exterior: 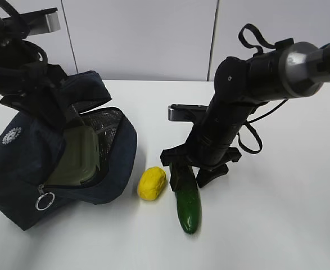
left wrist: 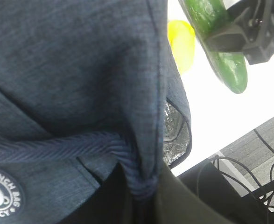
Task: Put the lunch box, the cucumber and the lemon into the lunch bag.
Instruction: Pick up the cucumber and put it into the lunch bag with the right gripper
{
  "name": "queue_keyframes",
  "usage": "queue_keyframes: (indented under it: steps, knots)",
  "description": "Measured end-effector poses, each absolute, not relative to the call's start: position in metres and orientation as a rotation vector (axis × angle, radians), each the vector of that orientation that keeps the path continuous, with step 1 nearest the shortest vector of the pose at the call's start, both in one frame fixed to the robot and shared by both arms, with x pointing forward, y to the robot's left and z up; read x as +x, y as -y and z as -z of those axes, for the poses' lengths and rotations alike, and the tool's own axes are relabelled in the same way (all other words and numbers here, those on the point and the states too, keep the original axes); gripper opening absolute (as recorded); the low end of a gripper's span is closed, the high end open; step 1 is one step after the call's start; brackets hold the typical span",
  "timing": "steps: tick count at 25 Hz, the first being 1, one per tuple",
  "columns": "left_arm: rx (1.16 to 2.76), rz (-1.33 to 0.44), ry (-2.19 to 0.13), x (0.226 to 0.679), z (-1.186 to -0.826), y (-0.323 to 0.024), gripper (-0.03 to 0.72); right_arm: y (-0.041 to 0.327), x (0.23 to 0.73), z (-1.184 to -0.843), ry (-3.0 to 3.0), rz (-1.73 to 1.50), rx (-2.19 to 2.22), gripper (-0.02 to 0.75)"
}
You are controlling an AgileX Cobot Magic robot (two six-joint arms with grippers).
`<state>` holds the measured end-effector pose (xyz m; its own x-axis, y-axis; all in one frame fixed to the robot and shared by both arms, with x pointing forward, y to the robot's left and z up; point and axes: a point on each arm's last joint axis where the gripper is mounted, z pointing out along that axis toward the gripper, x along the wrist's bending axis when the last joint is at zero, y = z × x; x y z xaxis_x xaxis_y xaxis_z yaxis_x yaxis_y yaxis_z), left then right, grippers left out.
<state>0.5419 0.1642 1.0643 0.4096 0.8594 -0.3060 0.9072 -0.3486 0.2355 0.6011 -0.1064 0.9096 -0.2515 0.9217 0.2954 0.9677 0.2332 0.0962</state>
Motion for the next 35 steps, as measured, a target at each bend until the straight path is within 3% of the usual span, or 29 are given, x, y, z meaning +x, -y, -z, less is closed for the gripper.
queue_keyframes:
  steps: [4,11,17,24,35]
  knots:
    - [2.307,0.180,-1.518,0.542,-1.064,-0.164,0.000,0.099,0.600,-0.905,2.318,0.397,-1.805,0.452]
    - [2.314,0.191,-1.519,0.541,-1.064,-0.164,0.000,0.098,0.599,-0.905,2.312,0.398,-1.806,0.290]
    - [2.322,0.196,-1.518,0.540,-1.064,-0.165,0.000,0.105,0.607,-0.919,2.319,0.399,-1.802,0.281]
    - [2.324,0.196,-1.515,0.540,-1.064,-0.165,0.000,0.134,0.620,-0.985,2.262,0.679,-1.822,0.279]
    - [2.326,0.193,-1.514,0.540,-1.064,-0.165,0.000,0.106,0.620,-1.013,1.985,1.094,-1.530,0.279]
